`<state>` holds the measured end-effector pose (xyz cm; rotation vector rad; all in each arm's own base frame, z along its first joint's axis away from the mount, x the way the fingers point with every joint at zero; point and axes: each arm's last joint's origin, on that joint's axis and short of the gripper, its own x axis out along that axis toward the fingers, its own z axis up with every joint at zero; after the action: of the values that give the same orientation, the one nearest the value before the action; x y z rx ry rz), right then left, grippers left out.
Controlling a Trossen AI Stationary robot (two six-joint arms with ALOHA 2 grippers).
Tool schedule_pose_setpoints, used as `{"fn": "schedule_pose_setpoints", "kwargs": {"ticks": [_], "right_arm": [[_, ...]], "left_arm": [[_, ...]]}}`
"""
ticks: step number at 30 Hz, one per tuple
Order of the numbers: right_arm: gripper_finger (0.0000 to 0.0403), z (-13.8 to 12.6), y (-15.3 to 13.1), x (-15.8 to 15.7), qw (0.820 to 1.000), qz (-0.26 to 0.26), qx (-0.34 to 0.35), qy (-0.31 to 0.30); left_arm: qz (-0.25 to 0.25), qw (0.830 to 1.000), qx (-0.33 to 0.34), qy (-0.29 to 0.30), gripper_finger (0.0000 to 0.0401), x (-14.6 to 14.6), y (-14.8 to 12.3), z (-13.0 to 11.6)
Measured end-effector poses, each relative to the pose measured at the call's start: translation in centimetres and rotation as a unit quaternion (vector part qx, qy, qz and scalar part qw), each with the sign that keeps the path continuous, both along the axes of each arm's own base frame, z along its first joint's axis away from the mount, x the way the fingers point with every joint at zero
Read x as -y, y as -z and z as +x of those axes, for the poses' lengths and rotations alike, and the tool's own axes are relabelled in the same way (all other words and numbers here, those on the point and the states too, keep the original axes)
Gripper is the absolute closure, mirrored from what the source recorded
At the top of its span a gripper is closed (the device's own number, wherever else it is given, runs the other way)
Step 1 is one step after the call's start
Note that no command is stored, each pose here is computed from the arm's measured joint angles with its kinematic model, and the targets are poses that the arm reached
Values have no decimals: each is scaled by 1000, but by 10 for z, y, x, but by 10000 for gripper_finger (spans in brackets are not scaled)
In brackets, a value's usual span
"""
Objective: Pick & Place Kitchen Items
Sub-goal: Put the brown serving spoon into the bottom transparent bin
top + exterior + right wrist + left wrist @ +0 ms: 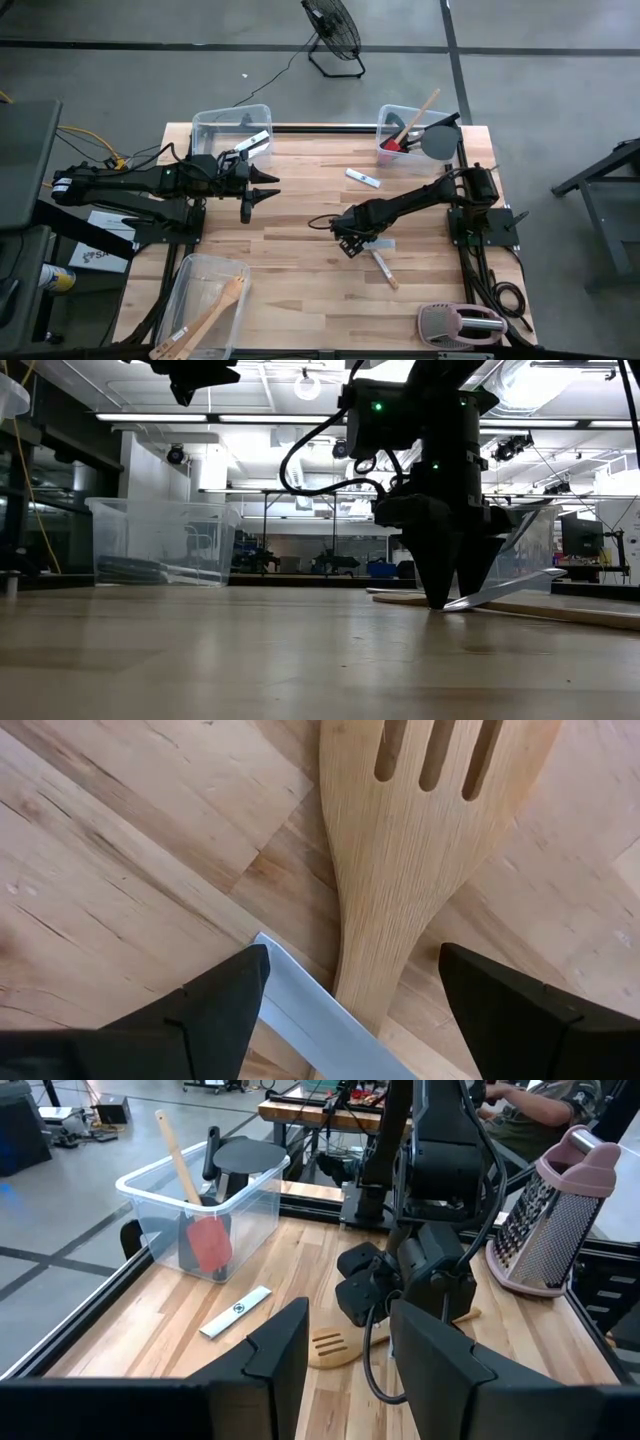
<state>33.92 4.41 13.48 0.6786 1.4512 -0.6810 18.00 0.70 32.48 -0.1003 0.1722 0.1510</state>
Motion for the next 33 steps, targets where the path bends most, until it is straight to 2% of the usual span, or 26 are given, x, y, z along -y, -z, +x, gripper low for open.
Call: {"fn": "schedule_pose_setpoints", "kwargs": {"ticks": [21, 33], "right_arm": [[109, 0, 1, 0, 1000, 3, -3, 0], [150, 0, 1, -1, 1000, 5, -1, 0]], "left_arm": [[0, 1000, 0, 0, 260, 0, 0, 0], [0, 1000, 0, 0, 260, 0, 0, 0]]}}
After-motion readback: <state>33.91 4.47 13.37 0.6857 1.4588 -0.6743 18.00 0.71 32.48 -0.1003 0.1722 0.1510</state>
